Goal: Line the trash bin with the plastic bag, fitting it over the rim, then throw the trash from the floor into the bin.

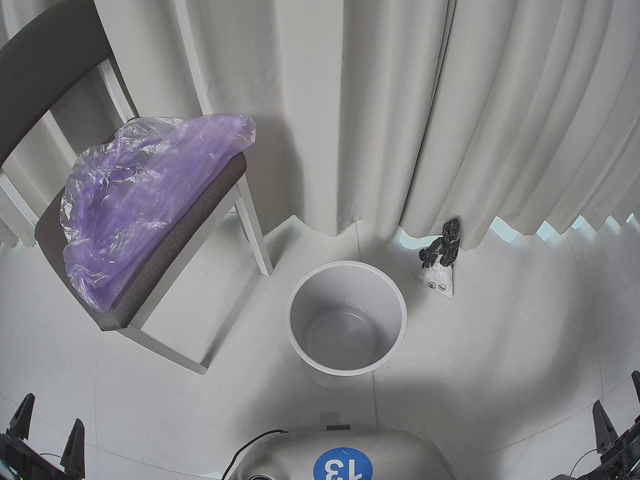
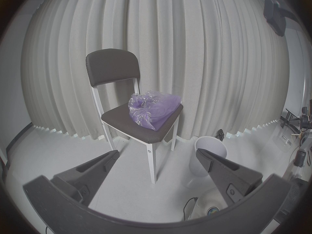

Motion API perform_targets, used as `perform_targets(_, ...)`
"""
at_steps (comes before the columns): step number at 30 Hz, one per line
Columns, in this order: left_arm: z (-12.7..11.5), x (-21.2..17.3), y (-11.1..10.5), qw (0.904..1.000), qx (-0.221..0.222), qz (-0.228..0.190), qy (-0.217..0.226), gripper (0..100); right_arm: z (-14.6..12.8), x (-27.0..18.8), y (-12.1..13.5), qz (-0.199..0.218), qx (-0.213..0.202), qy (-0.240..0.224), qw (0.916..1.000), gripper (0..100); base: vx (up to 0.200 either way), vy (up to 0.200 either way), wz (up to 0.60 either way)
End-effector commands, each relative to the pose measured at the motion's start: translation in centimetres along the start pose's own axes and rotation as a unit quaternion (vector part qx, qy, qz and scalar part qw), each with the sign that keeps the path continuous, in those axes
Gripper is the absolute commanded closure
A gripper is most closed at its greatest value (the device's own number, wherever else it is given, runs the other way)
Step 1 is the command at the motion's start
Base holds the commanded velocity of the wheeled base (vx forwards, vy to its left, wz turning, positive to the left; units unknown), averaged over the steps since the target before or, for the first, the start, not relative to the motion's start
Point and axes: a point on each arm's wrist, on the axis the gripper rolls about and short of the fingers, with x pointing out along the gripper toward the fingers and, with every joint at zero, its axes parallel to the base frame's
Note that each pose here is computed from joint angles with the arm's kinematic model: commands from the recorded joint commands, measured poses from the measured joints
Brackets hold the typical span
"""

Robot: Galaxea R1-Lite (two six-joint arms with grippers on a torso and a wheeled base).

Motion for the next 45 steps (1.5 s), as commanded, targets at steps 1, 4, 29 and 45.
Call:
perform_targets(1, -0.52, 0.02, 0.0, 1.0, 0.0, 0.0, 0.001, 0, -0.52, 0.01, 0.01, 0.0, 0.0, 0.001, 1.0, 0, 0.0, 0.0, 0.0)
perform_targets(4, -0.52, 0.02, 0.0, 1.0, 0.0, 0.0, 0.001, 0, -0.52, 0.01, 0.01, 0.0, 0.0, 0.001, 1.0, 0, 0.0, 0.0, 0.0)
perform_targets(29, -0.52, 0.02, 0.0, 1.0, 0.0, 0.0, 0.001, 0, -0.52, 0.01, 0.01, 0.0, 0.0, 0.001, 1.0, 0, 0.0, 0.0, 0.0)
perform_targets(45, -0.54, 0.01, -0.02, 1.0, 0.001, -0.003, 0.001, 0, -0.54, 0.01, 0.01, 0.0, -0.002, 0.002, 1.0, 0, 0.0, 0.0, 0.0)
